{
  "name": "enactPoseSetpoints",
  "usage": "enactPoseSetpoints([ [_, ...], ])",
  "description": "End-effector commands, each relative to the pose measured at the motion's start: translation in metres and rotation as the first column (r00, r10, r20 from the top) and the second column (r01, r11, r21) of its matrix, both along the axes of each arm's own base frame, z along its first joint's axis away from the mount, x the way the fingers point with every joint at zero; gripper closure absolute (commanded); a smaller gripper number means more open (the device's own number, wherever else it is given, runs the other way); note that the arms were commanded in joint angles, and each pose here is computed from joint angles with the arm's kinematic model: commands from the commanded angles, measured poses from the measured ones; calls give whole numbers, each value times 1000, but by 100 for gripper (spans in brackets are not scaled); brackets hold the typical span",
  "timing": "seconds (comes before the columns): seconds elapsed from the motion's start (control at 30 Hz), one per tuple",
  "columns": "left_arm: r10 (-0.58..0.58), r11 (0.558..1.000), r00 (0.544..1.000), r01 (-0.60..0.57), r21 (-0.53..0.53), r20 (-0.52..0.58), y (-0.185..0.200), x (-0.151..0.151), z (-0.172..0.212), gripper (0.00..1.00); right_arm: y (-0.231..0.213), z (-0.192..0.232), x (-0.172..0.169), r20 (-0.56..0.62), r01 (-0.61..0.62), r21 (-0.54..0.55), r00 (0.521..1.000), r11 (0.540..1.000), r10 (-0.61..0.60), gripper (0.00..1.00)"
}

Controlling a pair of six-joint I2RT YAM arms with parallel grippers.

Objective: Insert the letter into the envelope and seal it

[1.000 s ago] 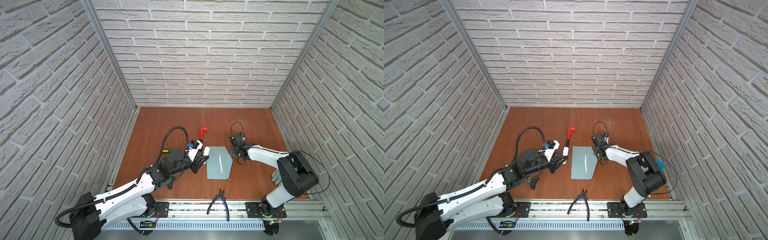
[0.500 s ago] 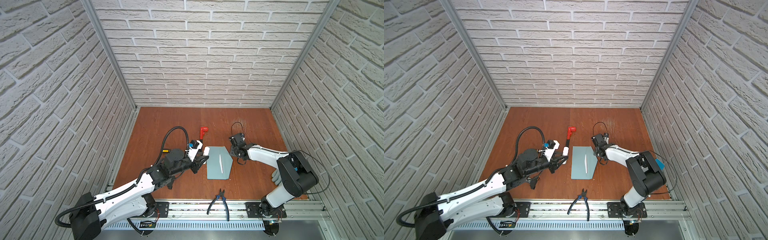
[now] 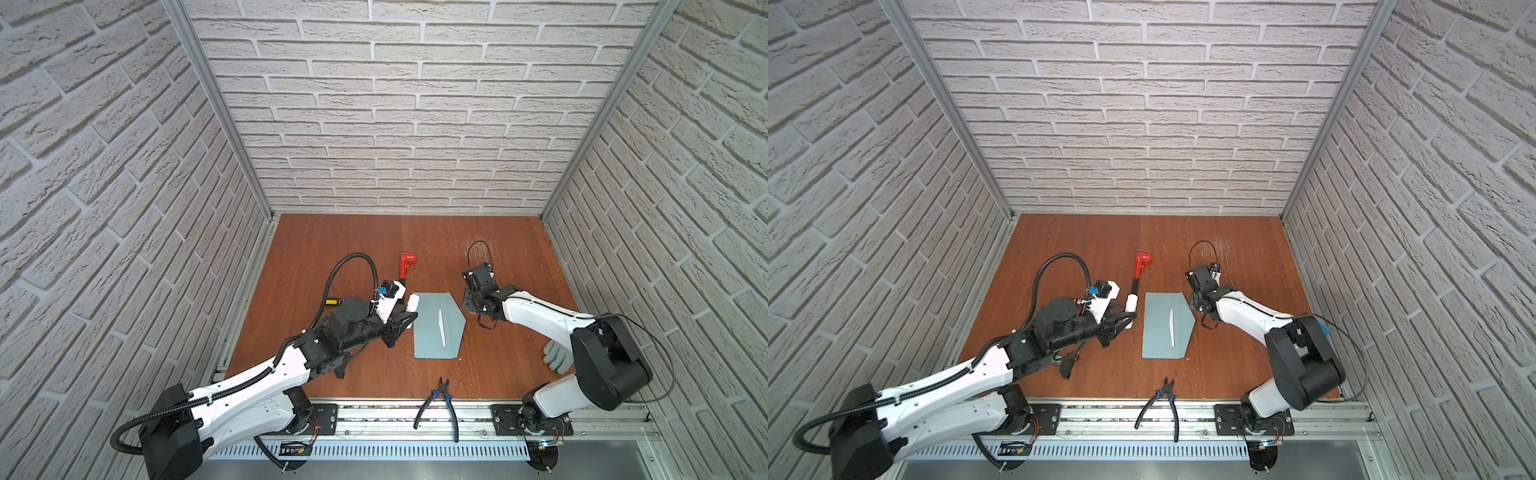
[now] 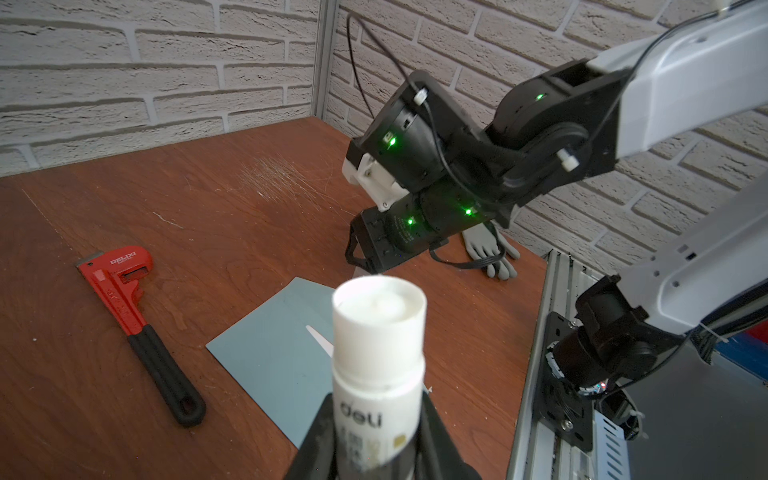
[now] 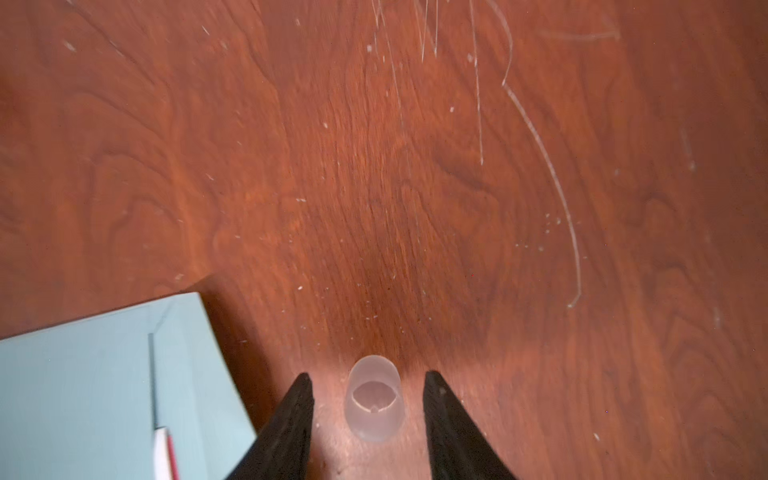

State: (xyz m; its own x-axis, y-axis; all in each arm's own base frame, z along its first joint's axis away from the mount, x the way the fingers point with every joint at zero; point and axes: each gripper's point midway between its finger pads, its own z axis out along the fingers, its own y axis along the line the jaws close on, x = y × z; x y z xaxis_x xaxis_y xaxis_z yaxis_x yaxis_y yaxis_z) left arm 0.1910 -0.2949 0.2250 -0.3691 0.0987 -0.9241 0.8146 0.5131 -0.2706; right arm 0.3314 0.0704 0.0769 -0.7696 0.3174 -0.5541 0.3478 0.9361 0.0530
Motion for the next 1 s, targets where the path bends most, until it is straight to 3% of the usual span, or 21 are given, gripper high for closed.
enactPoseSetpoints([
  [0.0,0,996,998,5,-85,55,-4,4,32,100,-2,56,5,113,-13,4,993,1000,13,53],
  [0.17,45,992,997,-38,-123,58,0,9,44,100,10,106,-9,212,-115,63,972,991,100,53],
  [0.27,113,984,992,-102,-148,63,9,18,55,100,37,124,-19,315,-261,88,923,961,222,53],
  [0.37,194,965,980,-182,-189,49,24,33,66,100,78,132,-34,440,-452,25,806,892,396,54],
  [0.43,223,947,975,-211,-243,21,32,42,75,100,111,135,-50,526,-573,-21,691,819,496,54],
  [0.63,200,903,979,-200,-381,-39,33,51,90,100,174,144,-94,693,-741,-128,409,660,594,51],
  [0.83,141,875,988,-155,-458,-66,22,49,90,100,216,149,-114,745,-783,-220,250,582,619,48],
  [0.97,116,878,992,-126,-462,-50,14,43,88,100,226,157,-116,773,-749,-274,201,603,601,45],
])
